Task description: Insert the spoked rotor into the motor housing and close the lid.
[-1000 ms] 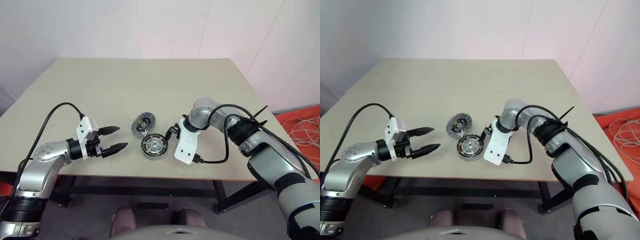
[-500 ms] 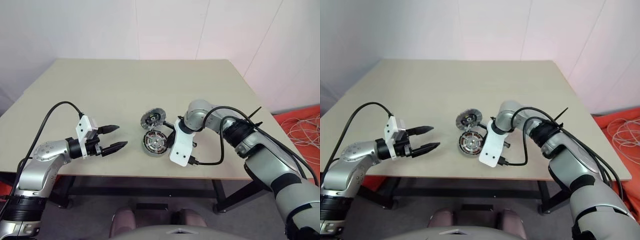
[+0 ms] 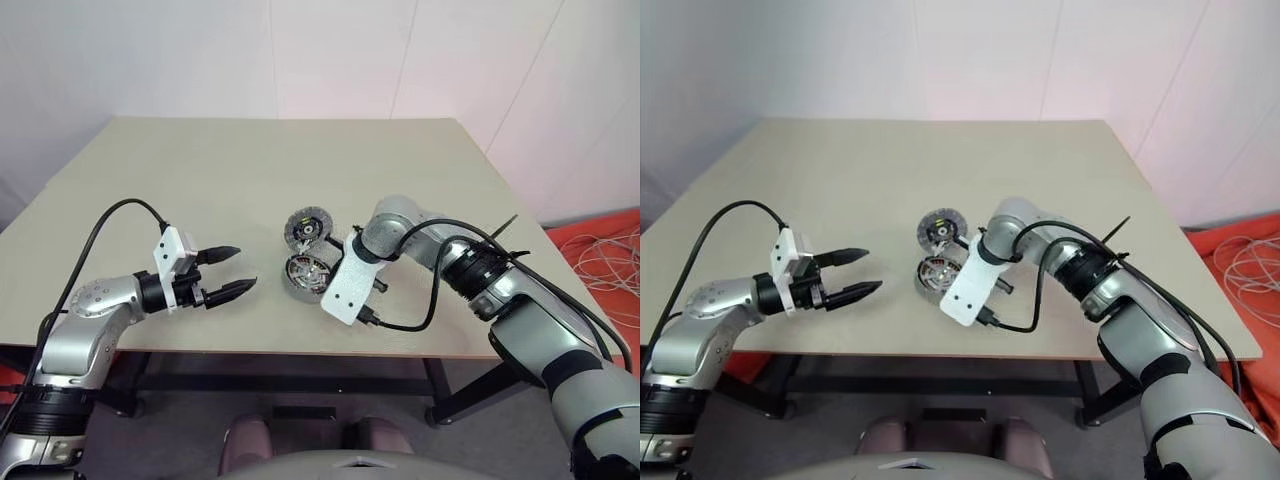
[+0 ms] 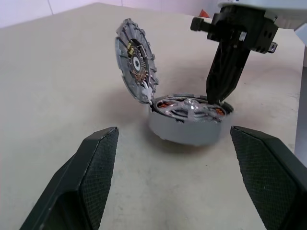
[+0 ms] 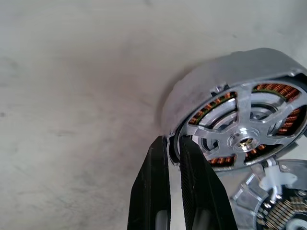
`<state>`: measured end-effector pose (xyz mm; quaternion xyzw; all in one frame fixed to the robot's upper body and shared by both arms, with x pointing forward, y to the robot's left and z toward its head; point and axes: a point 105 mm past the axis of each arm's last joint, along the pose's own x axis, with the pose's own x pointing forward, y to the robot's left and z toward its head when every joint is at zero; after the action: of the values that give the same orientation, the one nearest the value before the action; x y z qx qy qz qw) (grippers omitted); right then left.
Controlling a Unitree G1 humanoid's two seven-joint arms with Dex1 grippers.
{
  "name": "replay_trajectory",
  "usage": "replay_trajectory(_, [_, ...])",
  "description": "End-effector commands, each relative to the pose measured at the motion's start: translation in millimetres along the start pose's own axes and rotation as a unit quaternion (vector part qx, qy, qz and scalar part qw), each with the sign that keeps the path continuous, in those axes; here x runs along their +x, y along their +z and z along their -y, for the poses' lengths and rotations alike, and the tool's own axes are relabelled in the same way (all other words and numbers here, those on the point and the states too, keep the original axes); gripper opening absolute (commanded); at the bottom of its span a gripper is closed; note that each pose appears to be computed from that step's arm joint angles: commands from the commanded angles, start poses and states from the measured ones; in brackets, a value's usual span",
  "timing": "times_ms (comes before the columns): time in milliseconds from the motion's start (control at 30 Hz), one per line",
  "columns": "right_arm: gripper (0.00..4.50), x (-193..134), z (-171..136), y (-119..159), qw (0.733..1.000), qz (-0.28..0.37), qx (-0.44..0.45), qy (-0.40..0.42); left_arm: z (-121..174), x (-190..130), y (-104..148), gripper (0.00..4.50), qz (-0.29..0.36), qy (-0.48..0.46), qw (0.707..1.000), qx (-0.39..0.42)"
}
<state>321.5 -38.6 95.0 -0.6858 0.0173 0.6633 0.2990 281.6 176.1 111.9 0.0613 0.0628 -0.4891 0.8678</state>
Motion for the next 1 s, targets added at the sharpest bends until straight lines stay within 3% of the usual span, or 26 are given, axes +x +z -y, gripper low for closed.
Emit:
replay_trajectory(33, [0.00, -26.5, 20.0, -4.1, 0.998, -0.025, 0.024, -0.058, -2.6, 3.3, 10.6, 3.95, 0.011, -0.005, 1.000, 0.020])
replay_trajectory(300, [0.00, -41.7, 19.7, -9.2, 0.990, -0.051, 0.110, -0.078, -6.1, 7.3, 11.9, 3.95, 0.012, -0.012, 1.000, 0.022])
replay_trajectory(667, [0.00, -66.6, -11.2, -14.5, 0.977, -0.091, 0.190, -0.038, -8.5, 10.4, 11.7, 3.95, 0.012, -0.019, 0.999, 0.025])
replay_trajectory(867, [0.00, -41.4, -26.7, -10.6, 0.960, -0.065, 0.273, 0.003, -9.6, 12.8, 12.3, 3.95, 0.016, -0.019, 0.999, 0.027])
replay_trajectory(1000, [0.00, -23.6, -27.6, -2.7, 0.926, -0.014, 0.377, 0.010, -9.2, 12.3, 11.8, 3.95, 0.017, -0.017, 0.999, 0.027])
